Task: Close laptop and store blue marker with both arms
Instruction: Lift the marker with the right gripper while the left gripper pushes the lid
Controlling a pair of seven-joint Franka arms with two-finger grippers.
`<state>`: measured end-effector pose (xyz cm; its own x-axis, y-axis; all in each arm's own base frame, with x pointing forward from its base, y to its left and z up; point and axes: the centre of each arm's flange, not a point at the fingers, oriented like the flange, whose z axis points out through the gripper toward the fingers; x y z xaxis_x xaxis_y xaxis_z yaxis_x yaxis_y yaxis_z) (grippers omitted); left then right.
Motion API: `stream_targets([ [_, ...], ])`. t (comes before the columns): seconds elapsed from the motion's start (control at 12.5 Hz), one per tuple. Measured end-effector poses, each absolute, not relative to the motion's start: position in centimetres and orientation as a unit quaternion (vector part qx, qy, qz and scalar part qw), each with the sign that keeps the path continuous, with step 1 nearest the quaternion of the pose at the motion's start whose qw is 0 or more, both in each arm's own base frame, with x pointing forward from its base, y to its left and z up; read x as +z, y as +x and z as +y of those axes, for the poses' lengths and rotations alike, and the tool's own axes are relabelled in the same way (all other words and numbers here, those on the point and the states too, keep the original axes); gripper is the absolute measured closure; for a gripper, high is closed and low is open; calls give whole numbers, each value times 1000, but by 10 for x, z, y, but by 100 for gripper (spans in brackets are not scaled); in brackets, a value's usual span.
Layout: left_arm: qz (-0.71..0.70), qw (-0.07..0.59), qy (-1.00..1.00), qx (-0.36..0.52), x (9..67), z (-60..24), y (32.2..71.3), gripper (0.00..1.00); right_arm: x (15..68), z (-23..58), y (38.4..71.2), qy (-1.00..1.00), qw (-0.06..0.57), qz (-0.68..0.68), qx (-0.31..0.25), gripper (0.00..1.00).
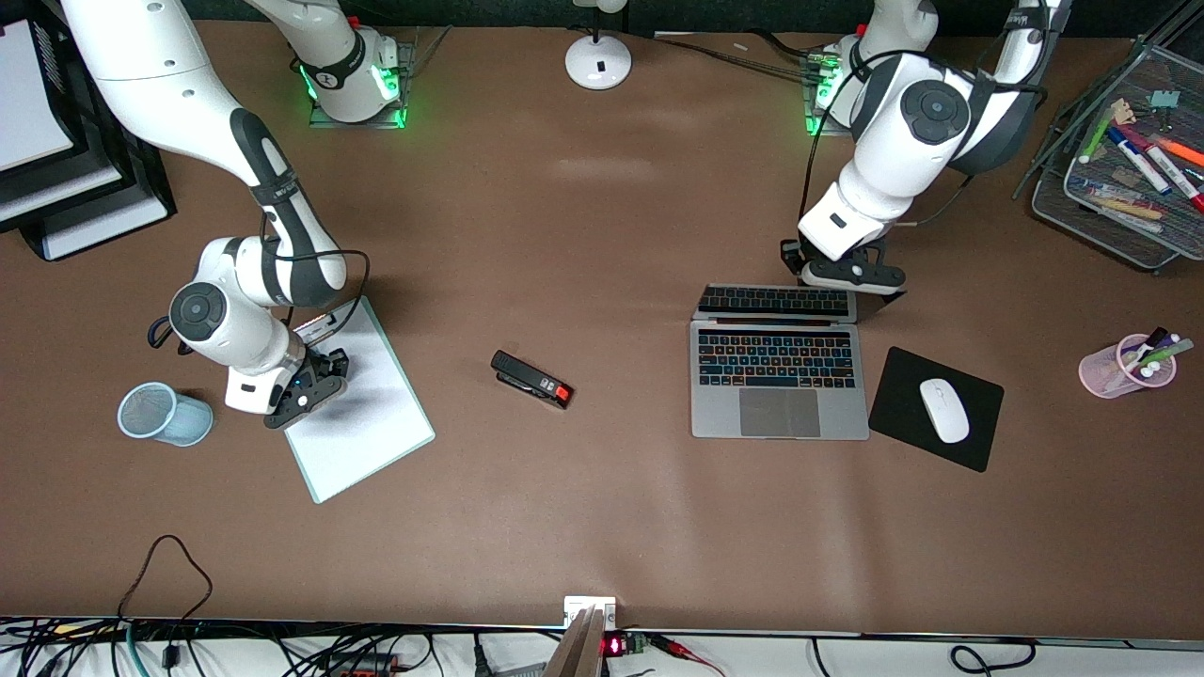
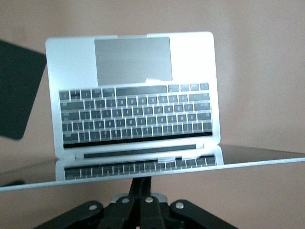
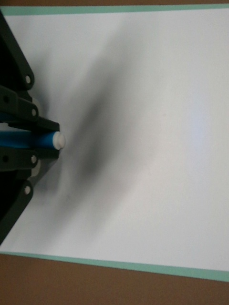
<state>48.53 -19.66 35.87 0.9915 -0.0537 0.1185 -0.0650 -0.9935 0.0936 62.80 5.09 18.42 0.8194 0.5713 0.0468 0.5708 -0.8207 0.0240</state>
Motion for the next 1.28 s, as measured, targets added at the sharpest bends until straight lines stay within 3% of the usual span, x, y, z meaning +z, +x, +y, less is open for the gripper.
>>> stream_targets([
  [0.4,-52,36,992,108,353,-188,504,99,210,52,640,953,9,299,50,82],
  [0.96,-44,63,987,142,341,-189,536,99,379,46,666,956,-48,288,29,82],
  [1.28,-50,74,984,156,312,-190,546,99,428,17,662,945,-57,320,31,82],
])
